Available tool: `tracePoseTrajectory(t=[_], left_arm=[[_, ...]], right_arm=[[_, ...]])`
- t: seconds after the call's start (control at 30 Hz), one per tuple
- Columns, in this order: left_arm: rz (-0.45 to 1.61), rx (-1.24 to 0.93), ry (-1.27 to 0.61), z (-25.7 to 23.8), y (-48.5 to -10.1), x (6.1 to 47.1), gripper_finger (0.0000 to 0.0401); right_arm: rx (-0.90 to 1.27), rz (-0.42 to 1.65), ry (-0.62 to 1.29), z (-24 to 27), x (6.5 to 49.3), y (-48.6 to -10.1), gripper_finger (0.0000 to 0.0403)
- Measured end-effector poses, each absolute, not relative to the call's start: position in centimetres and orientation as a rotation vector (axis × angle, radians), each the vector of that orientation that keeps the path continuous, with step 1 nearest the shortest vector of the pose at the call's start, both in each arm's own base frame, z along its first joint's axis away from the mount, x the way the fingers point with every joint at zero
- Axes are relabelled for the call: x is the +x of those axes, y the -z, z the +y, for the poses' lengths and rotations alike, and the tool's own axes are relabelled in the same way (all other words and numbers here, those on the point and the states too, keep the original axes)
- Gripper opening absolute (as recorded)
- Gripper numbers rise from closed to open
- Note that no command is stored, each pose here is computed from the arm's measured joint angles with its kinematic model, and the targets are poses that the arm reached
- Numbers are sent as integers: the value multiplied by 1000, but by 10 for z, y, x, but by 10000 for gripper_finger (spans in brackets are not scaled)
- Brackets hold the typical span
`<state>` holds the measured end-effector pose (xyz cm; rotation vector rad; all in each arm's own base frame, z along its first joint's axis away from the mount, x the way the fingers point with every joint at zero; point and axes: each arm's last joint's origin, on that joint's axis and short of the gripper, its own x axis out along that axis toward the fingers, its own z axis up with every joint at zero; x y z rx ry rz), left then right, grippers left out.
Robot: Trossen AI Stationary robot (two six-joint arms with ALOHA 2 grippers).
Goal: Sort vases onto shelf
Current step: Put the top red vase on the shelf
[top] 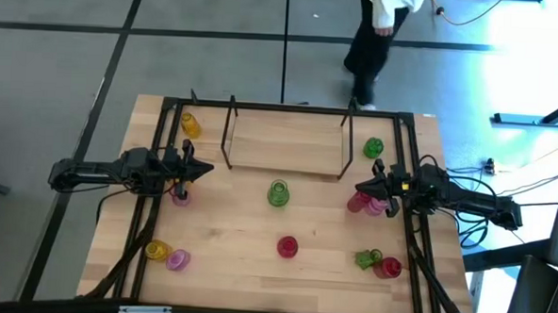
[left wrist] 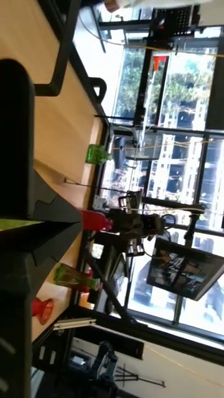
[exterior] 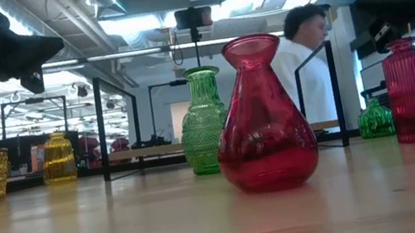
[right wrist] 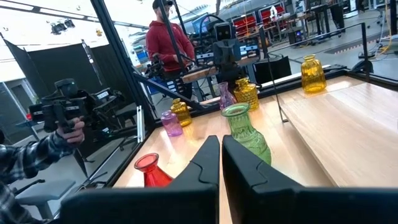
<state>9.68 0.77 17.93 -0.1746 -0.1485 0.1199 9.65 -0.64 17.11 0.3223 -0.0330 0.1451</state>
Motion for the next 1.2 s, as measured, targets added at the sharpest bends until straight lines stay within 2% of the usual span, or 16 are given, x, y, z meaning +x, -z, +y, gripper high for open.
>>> tracePoseTrajectory(t=[0.23, 0.4, 0.57, 0.83, 1.2], left_arm=[[-166, -183, -186, 10, -180, 96, 1], [-210, -191, -232, 11, -184, 95, 1], [-278, -118, -239, 11, -191, 95, 1], [-314, -39, -252, 11, -197, 99, 1], [-321, -65, -202, 10, -197, 100, 1]], right_arm=[[320, -58, -100, -8, 97, -173, 7], [296, -135, 20, -11, 96, -178, 7], [276, -130, 44, -12, 97, -187, 7], [281, 11, 58, -15, 115, -210, 7], [243, 258, 45, -17, 136, -270, 7]])
